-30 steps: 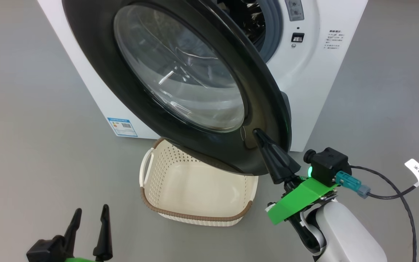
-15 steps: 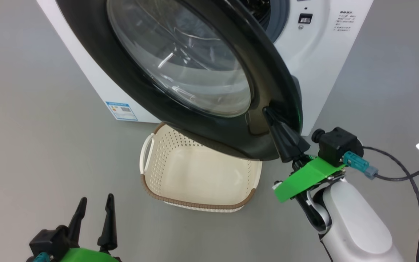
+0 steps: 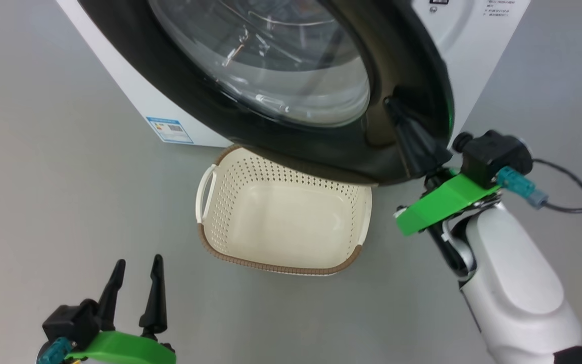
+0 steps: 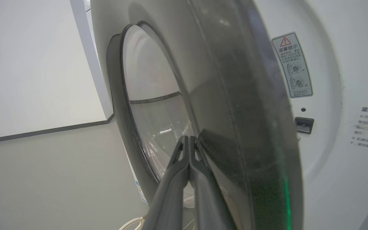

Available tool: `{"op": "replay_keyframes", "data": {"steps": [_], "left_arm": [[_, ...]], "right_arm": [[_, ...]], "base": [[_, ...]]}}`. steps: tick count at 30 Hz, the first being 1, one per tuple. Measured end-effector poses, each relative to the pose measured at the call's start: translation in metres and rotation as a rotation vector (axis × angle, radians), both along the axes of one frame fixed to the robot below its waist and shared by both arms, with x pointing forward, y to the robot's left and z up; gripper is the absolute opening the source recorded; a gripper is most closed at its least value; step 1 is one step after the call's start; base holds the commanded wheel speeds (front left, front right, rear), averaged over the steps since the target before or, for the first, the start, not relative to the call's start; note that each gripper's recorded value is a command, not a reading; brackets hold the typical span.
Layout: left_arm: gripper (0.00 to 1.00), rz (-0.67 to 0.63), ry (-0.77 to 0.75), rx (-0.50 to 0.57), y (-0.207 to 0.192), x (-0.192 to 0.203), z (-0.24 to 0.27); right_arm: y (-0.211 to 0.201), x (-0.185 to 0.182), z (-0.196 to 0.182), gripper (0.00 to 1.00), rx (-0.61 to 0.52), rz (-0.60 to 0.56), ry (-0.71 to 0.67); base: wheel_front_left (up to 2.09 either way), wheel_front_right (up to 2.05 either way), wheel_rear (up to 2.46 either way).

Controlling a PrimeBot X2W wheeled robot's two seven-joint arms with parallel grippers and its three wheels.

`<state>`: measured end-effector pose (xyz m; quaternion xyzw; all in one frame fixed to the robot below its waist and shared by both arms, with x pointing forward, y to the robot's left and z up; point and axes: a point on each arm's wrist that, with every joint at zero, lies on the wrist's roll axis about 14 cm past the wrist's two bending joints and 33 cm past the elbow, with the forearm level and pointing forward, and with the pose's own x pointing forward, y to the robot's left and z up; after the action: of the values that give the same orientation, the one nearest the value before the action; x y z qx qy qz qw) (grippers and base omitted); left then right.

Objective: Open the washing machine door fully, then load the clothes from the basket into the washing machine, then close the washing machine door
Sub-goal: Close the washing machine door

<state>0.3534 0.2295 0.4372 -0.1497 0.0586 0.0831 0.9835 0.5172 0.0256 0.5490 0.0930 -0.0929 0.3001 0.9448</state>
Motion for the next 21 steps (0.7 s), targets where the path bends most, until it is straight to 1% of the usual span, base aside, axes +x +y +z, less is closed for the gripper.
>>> {"op": "replay_keyframes", "data": {"steps": [8,14,21], "left_arm": [[1.0,-0.012,0.003,-0.006,-0.003,0.014,-0.003],[1.0,-0.017,0.01,-0.014,-0.004,0.022,-0.006],[1.0,-0.003,0.022,-0.01,0.002,0.028,-0.011]], "right_arm": [[-0.012,0.028,0.002,0.0,-0.032,-0.033,-0.043],[-0.01,0.051,-0.001,0.0,-0.06,-0.034,-0.063],[-0.013,0.082,0.008,0.0,-0.082,-0.054,-0.122]], "base": [[0.0,0.0,0.0],[0.0,0.0,0.0],[0.0,0.0,0.0]]}}
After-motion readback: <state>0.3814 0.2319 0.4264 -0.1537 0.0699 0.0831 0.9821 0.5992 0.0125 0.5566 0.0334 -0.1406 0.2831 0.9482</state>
